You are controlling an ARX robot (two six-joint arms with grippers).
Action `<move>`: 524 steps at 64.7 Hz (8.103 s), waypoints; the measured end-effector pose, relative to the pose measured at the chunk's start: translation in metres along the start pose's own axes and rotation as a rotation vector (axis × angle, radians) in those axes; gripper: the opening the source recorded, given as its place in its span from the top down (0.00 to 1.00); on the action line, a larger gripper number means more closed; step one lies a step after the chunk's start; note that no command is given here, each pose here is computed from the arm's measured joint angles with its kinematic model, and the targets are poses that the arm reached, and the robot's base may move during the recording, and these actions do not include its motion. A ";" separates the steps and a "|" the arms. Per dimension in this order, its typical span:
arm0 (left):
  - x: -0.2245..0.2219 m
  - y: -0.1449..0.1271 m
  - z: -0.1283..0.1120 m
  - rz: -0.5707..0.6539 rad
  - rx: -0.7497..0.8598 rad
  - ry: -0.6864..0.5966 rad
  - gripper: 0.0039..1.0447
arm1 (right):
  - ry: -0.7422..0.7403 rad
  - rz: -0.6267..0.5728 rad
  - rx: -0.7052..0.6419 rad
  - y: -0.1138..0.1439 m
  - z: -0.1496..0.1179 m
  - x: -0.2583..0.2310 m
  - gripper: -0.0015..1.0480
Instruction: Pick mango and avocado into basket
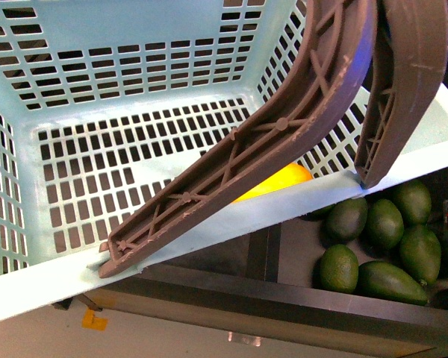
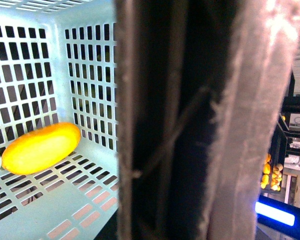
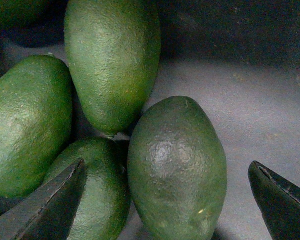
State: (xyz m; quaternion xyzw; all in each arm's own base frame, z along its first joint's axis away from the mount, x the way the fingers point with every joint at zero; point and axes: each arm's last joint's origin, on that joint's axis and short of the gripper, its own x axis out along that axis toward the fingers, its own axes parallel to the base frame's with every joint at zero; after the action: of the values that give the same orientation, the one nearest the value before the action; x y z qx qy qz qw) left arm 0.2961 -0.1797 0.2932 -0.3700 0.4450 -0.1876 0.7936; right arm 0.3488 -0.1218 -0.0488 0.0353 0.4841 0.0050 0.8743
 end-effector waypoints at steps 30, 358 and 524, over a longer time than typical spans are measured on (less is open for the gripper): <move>0.000 0.000 0.000 -0.002 0.000 0.003 0.87 | 0.014 0.007 0.016 -0.002 0.008 0.015 0.08; 0.000 0.000 0.000 -0.002 -0.002 0.003 0.87 | -1.000 -0.009 -0.069 0.132 -0.058 -0.289 0.98; 0.055 0.022 0.067 0.067 -0.381 -0.529 0.87 | -1.024 -0.007 -0.072 0.130 -0.105 -0.313 0.08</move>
State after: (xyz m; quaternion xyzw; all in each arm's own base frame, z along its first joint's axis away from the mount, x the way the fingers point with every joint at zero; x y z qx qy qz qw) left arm 0.3818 -0.1717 0.2676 -0.5330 0.2624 0.0280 0.8039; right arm 0.0970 0.0002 0.1691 0.0014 -0.0066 0.0010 1.0000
